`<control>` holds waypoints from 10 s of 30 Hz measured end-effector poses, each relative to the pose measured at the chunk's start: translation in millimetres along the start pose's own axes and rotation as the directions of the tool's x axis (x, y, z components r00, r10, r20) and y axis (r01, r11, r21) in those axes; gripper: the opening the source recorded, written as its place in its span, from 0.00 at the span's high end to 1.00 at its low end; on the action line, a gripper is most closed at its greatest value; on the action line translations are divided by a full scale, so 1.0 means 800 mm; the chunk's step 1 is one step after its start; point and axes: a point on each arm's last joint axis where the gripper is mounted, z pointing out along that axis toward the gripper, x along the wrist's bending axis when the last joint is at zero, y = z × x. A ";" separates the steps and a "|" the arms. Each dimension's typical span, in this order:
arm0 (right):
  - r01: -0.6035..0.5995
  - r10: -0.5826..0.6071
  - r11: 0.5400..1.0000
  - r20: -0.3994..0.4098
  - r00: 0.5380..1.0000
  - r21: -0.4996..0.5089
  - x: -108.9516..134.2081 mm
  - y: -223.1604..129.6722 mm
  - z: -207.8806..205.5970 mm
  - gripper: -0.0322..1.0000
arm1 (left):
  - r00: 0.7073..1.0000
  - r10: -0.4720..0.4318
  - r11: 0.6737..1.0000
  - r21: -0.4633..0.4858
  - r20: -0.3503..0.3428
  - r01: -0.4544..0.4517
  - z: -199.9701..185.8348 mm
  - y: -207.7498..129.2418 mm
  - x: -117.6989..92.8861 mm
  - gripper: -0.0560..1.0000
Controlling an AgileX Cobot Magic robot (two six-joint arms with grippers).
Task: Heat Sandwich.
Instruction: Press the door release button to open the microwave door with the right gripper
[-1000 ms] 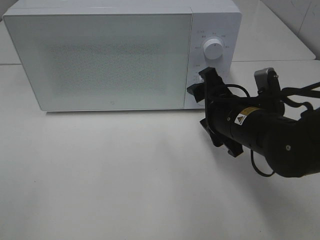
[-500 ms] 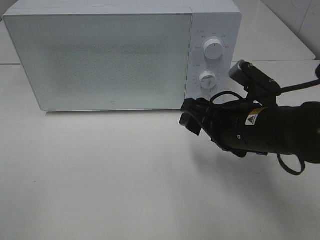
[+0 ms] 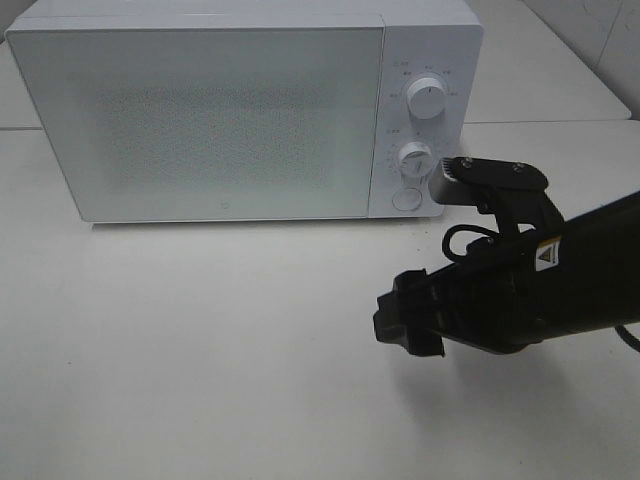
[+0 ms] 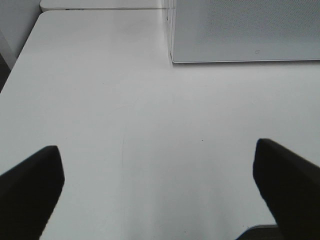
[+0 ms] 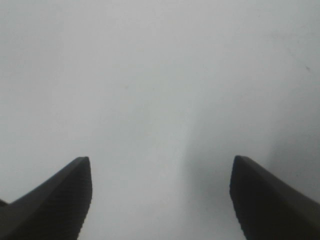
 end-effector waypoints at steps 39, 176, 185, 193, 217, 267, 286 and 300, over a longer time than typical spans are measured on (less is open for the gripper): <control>0.339 -0.338 0.939 0.026 0.941 -0.048 -0.021 -0.087 -0.238 0.25 | 1.000 0.000 1.000 0.000 0.000 0.000 0.000 0.000 0.000 0.02; 0.168 0.082 0.753 0.344 0.935 -0.636 -0.120 0.024 -0.007 0.25 | 1.000 0.000 1.000 0.000 0.000 0.000 0.000 0.000 0.000 0.02; 0.236 0.034 0.732 0.380 0.924 -0.639 -0.089 0.014 0.027 0.25 | 1.000 0.000 1.000 0.000 0.000 0.000 0.000 0.000 0.000 0.02; 0.224 0.040 0.755 0.385 0.922 -0.617 -0.071 0.004 0.047 0.25 | 1.000 0.000 1.000 0.000 0.000 0.000 0.000 0.000 0.000 0.02; -0.047 0.235 0.711 0.174 0.956 -0.701 -0.055 0.010 0.057 0.25 | 1.000 0.000 1.000 0.000 0.000 0.000 0.000 0.000 0.000 0.02; -0.923 0.794 0.003 -0.561 0.237 -0.385 -0.050 0.019 0.090 0.96 | 1.000 0.000 1.000 0.000 0.000 0.000 0.000 0.000 0.000 0.02; -0.936 0.815 -0.026 -0.549 0.183 -0.352 -0.062 0.078 0.145 0.96 | 1.000 0.000 1.000 0.000 0.000 0.000 0.000 0.000 0.000 0.02; -0.940 0.815 -0.045 -0.556 0.162 -0.339 -0.069 0.106 0.168 0.96 | 1.000 0.000 1.000 0.000 0.000 0.000 0.000 0.000 0.000 0.02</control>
